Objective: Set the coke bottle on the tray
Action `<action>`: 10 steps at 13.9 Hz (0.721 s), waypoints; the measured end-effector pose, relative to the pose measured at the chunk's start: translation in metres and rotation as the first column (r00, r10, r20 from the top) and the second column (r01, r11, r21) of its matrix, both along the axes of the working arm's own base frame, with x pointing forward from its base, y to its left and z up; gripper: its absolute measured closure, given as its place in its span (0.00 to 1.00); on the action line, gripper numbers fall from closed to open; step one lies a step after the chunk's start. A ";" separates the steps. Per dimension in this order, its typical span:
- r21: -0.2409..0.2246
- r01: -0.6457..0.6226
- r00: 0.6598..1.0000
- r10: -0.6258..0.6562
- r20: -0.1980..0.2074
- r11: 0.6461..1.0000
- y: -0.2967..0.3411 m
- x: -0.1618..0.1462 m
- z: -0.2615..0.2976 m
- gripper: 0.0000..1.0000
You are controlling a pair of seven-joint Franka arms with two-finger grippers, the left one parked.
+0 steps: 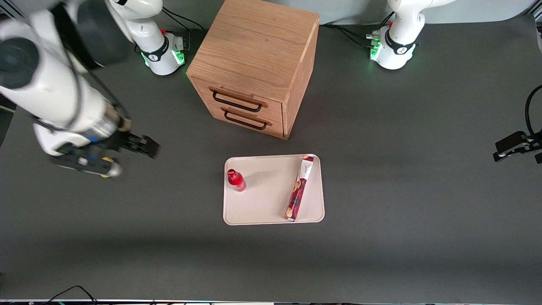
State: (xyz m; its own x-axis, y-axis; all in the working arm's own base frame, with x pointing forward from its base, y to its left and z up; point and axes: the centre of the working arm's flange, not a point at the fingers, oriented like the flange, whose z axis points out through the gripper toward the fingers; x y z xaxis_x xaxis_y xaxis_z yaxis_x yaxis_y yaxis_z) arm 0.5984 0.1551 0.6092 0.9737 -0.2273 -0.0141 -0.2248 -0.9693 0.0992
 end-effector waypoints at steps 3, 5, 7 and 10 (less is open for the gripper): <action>0.005 0.006 1.000 -0.006 -0.026 1.000 -0.089 -0.025 0.028 0.00; 0.009 0.007 1.000 -0.007 -0.023 1.000 -0.139 -0.041 0.017 0.00; 0.014 0.007 1.000 -0.007 0.002 1.000 -0.163 -0.059 -0.011 0.00; 0.016 -0.009 1.000 0.009 0.006 1.000 -0.158 -0.080 -0.032 0.00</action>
State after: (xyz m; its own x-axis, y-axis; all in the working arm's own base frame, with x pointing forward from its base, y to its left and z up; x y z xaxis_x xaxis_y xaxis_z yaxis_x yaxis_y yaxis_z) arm 0.5180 -0.0029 0.5773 0.9757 -0.2187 -0.0121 -0.2170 -0.9727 0.0821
